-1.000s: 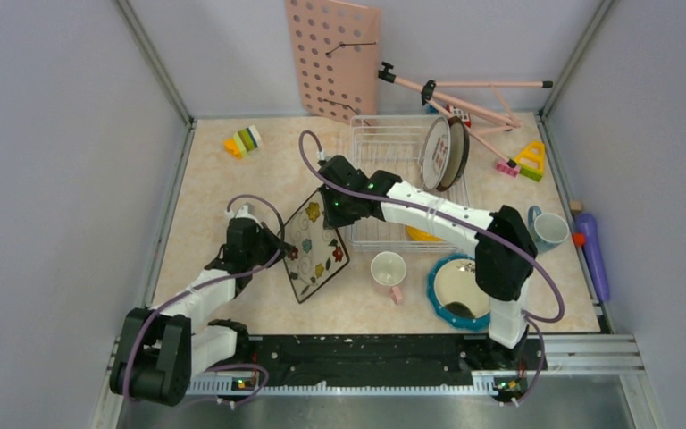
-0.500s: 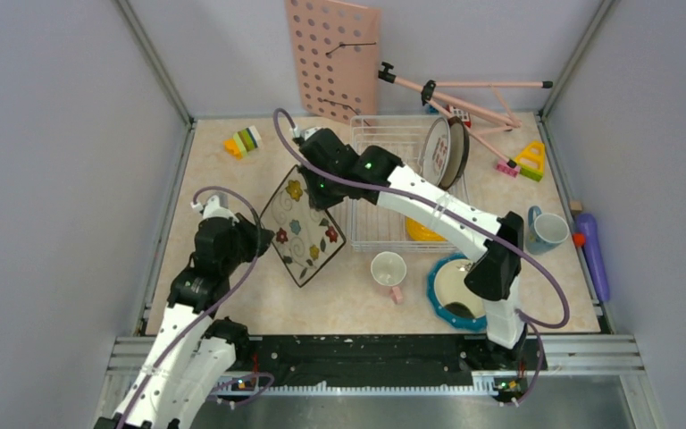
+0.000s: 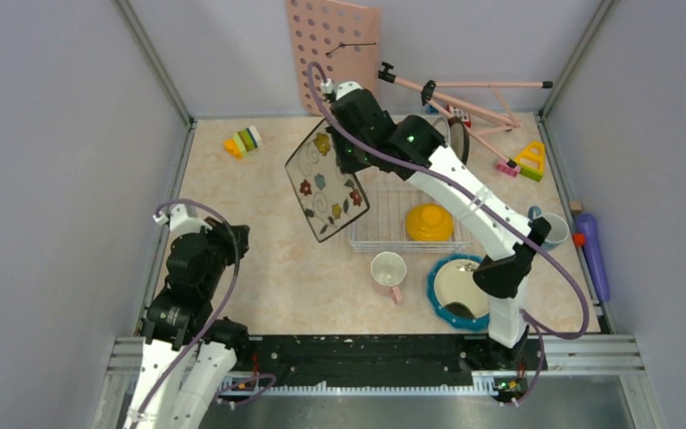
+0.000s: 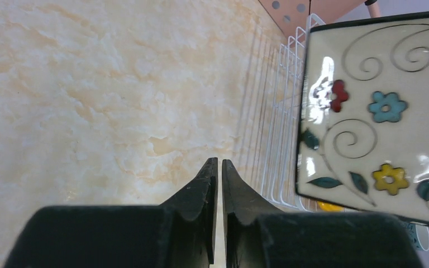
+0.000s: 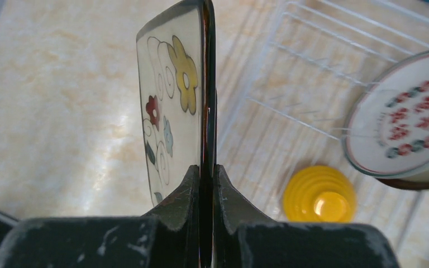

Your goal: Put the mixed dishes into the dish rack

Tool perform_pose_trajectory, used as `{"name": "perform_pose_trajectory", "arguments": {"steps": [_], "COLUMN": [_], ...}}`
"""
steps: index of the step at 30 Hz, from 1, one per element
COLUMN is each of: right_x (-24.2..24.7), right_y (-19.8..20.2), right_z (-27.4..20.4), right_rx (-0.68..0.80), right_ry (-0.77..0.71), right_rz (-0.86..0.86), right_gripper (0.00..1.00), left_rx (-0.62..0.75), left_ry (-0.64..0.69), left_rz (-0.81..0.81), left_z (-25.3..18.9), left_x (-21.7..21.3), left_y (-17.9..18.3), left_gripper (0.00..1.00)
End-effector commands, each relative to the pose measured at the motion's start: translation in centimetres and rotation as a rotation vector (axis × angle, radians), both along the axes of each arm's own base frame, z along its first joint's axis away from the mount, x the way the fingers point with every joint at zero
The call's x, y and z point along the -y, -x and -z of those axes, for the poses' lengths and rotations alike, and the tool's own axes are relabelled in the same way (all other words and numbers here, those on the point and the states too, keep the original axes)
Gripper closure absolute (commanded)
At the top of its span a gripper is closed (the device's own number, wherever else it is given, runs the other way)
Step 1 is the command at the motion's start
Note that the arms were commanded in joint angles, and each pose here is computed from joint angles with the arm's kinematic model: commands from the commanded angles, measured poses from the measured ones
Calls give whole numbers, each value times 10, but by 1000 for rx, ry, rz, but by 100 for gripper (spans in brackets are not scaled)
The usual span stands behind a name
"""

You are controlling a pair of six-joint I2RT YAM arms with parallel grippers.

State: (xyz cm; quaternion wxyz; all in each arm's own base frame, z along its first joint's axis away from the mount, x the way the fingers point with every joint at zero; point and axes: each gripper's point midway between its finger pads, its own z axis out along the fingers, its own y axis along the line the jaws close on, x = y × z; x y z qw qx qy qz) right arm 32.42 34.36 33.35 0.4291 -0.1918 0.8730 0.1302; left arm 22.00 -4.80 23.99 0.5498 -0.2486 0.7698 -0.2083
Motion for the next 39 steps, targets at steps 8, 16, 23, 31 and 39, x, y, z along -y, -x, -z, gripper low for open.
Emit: {"name": "perform_pose_trajectory", "arguments": {"steps": [8, 16, 23, 31, 39], "right_x": [159, 203, 213, 221, 241], "right_y": [-20, -47, -75, -98, -111], "right_z": [-133, -118, -93, -72, -63], "right_rx": [357, 346, 297, 269, 261], "right_ry": [-119, -44, 50, 164, 215], "right_rz": [414, 521, 569, 628, 679], "right_gripper": [100, 100, 100, 100, 100], "left_rx": [24, -31, -75, -133, -190], "left_ry": [73, 145, 169, 141, 146], "left_rz": [320, 410, 463, 457, 506], "left_z": [-5, 14, 25, 41, 57], "left_x": [61, 87, 120, 146, 165], "left_y": [-16, -38, -53, -78, -96], "left_gripper": [56, 28, 28, 30, 30]}}
